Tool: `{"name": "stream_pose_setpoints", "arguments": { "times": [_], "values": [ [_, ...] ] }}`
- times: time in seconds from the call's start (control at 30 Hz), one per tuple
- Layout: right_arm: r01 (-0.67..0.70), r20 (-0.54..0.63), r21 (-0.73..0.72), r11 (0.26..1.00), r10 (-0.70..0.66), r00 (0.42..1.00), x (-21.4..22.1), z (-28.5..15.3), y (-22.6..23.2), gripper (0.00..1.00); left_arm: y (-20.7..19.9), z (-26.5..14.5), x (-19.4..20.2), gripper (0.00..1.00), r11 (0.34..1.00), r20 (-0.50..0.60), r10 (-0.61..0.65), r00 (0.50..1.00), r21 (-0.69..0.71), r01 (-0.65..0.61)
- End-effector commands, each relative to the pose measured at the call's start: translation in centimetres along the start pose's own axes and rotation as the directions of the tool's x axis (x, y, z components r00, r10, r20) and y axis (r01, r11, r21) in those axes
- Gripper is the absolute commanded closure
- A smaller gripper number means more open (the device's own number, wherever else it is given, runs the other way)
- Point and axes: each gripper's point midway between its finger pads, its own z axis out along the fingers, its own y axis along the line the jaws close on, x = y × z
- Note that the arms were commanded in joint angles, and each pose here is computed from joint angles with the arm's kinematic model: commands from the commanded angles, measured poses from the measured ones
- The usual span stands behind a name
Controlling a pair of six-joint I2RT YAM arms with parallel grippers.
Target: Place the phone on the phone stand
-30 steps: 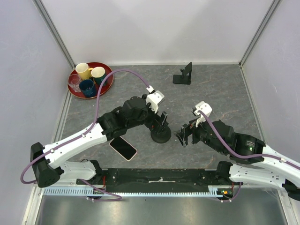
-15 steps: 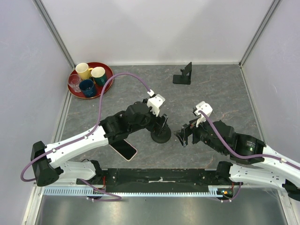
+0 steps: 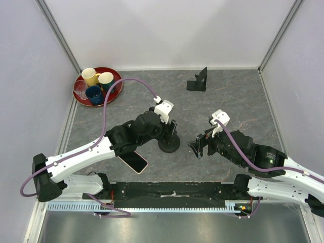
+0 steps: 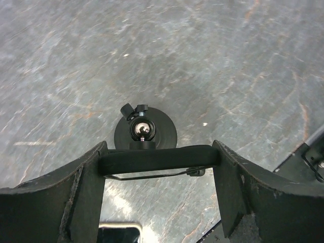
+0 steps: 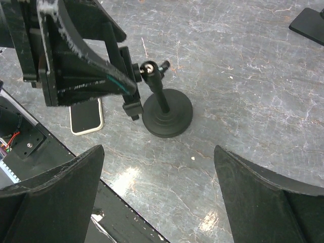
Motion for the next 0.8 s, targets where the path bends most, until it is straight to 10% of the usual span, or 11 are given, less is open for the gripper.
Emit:
{"name": "stream_pose_setpoints", "arguments": {
  "times": [0.0, 0.37, 0.77],
  "values": [
    [-0.024, 0.051, 0.005, 1.000, 0.023, 0.998, -1.3, -0.1, 0.0, 0.04, 5.2, -3.2, -4.8, 0.98, 0.934, 0.162, -0.159, 0.974, -0.295, 0.201],
    [-0.026, 0.056, 0.018, 0.999, 0.025, 0.998, -0.8, -0.2, -0.5, 0.03, 18.6, -10.3, -7.0, 0.98, 0.550, 0.365, -0.380, 0.850, -0.649, 0.525],
    [0.000, 0.045, 0.018, 1.000, -0.001, 0.999, -0.9, -0.1, -0.4, 0.02, 30.7, -20.4, -3.8, 0.98, -0.018, 0.679, -0.240, 0.694, -0.718, 0.696]
  ]
}}
